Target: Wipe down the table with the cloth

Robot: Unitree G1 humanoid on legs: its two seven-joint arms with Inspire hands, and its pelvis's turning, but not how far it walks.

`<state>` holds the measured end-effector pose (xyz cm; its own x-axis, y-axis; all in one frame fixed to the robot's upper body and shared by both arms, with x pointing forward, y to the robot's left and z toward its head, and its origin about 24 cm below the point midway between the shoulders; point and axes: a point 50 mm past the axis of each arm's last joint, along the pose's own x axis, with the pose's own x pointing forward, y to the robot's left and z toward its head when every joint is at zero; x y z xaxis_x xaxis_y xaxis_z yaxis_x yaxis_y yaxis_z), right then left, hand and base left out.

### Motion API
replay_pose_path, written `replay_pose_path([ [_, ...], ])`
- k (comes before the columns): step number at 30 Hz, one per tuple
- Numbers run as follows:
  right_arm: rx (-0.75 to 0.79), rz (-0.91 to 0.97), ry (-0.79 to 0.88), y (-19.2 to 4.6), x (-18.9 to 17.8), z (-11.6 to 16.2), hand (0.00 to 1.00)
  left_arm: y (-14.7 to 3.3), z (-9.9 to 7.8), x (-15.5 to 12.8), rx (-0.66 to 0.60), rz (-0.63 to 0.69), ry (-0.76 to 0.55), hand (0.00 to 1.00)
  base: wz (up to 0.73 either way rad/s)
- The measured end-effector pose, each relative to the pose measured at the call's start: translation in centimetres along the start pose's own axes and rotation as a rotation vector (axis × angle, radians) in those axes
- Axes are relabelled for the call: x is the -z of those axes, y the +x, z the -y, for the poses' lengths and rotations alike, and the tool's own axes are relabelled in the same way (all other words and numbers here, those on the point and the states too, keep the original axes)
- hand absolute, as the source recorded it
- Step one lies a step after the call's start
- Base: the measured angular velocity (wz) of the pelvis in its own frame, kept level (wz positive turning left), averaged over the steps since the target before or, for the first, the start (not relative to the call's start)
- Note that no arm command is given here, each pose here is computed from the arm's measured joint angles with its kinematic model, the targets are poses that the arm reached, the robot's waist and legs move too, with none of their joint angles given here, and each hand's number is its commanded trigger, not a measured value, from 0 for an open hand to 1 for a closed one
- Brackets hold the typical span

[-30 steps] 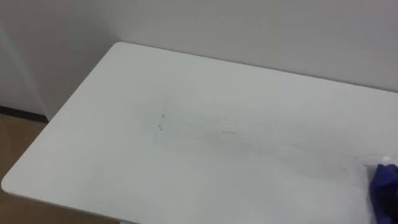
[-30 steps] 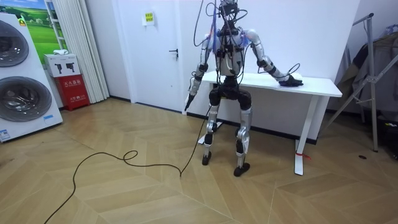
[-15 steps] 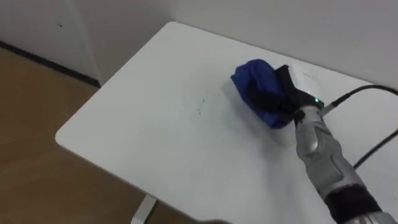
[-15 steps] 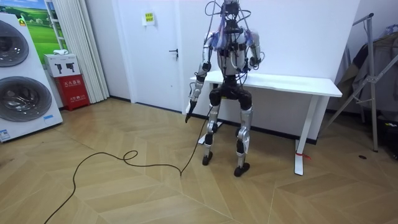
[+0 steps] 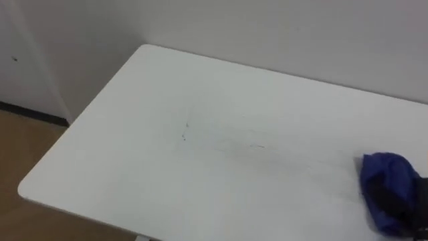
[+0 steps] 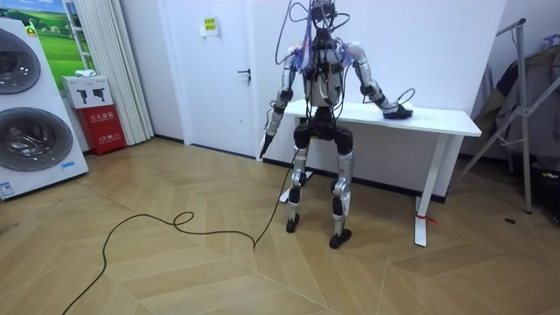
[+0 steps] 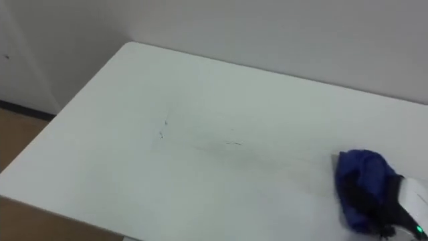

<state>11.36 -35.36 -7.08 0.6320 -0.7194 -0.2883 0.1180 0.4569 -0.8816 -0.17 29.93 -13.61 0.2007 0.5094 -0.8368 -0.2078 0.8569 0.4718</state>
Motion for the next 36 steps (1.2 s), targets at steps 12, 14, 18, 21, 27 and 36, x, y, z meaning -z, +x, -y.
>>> replay_pose_path([
  [12,-0.214,0.608,-0.012,-2.2,-26.2,-5.2,1.00,1.3,3.3,-5.3,0.084,0.105,0.111,0.00,-0.51],
  [14,-0.183,0.881,-0.018,-4.1,-33.6,-2.8,1.00,1.5,2.7,-6.8,0.079,0.149,0.121,0.00,0.40],
  [18,-0.159,0.921,0.000,-4.1,-34.4,-1.7,1.00,1.8,0.8,-5.5,0.042,0.084,0.129,0.00,0.69],
  [21,-0.261,0.749,-0.104,-2.1,-27.4,-4.7,1.00,1.4,1.3,-3.0,0.074,0.002,0.073,0.00,0.23],
  [27,-0.072,0.313,-0.009,1.8,-11.1,-0.8,1.00,0.4,-0.1,0.6,0.053,-0.045,0.034,0.00,0.17],
  [36,0.054,0.192,0.054,2.1,-7.8,1.3,1.00,0.5,0.4,-1.2,0.012,0.042,0.029,0.00,-0.54],
])
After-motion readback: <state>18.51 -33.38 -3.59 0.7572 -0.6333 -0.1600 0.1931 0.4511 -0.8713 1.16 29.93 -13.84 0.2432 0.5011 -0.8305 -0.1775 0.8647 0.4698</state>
